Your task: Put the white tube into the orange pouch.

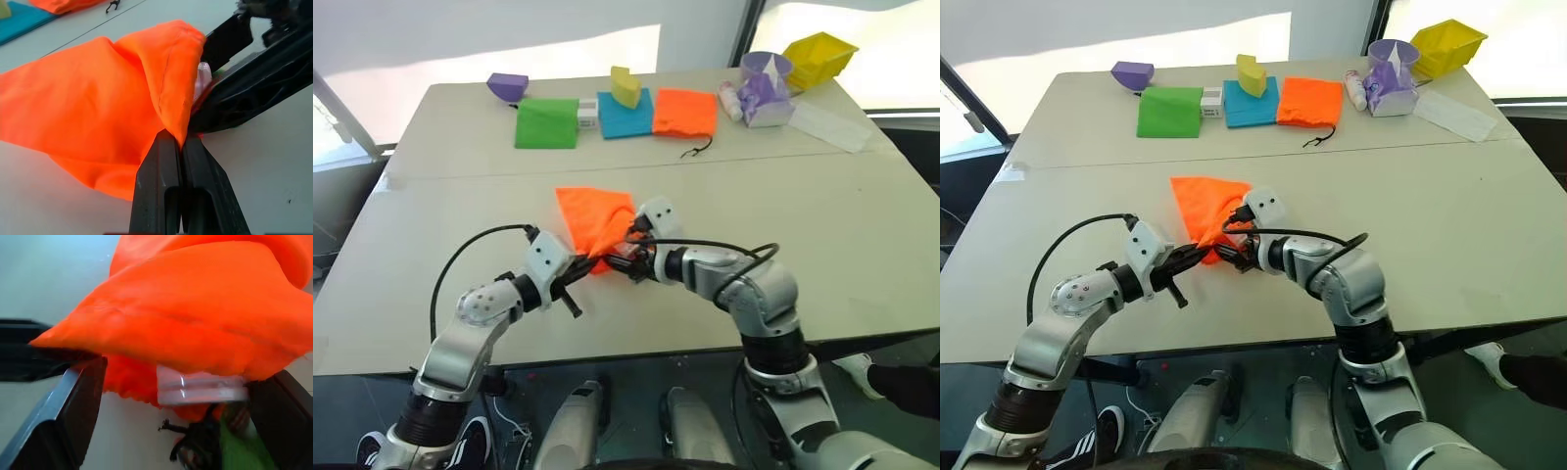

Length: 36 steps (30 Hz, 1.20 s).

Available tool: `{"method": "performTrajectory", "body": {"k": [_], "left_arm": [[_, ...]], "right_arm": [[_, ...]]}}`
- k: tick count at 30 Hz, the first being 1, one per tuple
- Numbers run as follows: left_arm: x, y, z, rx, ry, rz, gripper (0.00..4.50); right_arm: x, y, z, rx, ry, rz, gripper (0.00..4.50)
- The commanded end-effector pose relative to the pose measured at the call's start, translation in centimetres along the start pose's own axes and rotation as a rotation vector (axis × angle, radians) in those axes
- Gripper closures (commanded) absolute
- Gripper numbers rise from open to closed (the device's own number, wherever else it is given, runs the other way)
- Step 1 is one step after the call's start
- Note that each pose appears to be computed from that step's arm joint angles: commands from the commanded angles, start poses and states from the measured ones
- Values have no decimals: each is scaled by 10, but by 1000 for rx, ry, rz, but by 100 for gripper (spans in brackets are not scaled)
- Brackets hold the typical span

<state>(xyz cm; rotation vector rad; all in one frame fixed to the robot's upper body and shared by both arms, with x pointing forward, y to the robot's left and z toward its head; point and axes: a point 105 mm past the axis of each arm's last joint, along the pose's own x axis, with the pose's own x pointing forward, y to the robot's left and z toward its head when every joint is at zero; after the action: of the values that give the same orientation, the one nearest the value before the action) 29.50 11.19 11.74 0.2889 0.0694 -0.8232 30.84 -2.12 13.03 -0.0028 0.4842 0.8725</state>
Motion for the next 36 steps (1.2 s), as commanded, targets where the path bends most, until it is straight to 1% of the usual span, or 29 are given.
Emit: {"method": "performTrajectory", "body": {"k": [1, 5, 8, 10, 13, 18, 21, 22, 23, 26, 27, 29, 31, 32, 34, 36], "left_arm": [[-3, 6, 7, 23, -25, 16, 450], [-4, 5, 8, 22, -29, 14, 450], [-5, 5, 7, 22, -27, 14, 450], [-8, 7, 6, 21, -21, 18, 450], [-12, 8, 3, 21, -10, 13, 450], [-18, 15, 0, 26, 7, 23, 450], [-20, 16, -2, 34, 12, 22, 450], [-21, 17, -1, 33, 8, 20, 450], [-23, 17, -1, 29, 6, 17, 450], [-28, 16, -3, 42, 10, -3, 450], [-30, 16, -4, 40, 14, -9, 450], [-36, 16, -10, 70, 31, -23, 450], [-38, 18, -13, 53, 33, -14, 450], [-39, 18, -13, 53, 32, -14, 450], [-39, 19, -14, 55, 35, -7, 450], [-40, 19, -15, 54, 37, -6, 450]], "right_arm": [[-12, 25, 15, -80, -39, 130, 10], [-22, 25, 16, -106, -43, 158, 10], [-33, 31, 18, -111, -79, 225, 10], [-44, 33, 7, -158, -45, 270, 10], [-52, 22, -3, -197, -18, 244, 10], [-70, 8, -5, -216, -29, 235, 10], [-84, 7, -16, -251, 22, 269, 10], [-88, 5, -21, -288, 45, 267, 10], [-88, -2, -21, -310, 47, 236, 10], [-83, -24, -9, -284, -24, 134, 10], [-80, -30, -5, -314, -49, 100, 10], [-67, -47, -1, -360, -78, 3, 10], [-55, -61, -2, -307, -110, -55, 10], [-51, -67, -4, -313, -107, -84, 10], [-47, -75, -2, -297, -130, -121, 10], [-44, -74, -2, -312, -126, -106, 10]]}}
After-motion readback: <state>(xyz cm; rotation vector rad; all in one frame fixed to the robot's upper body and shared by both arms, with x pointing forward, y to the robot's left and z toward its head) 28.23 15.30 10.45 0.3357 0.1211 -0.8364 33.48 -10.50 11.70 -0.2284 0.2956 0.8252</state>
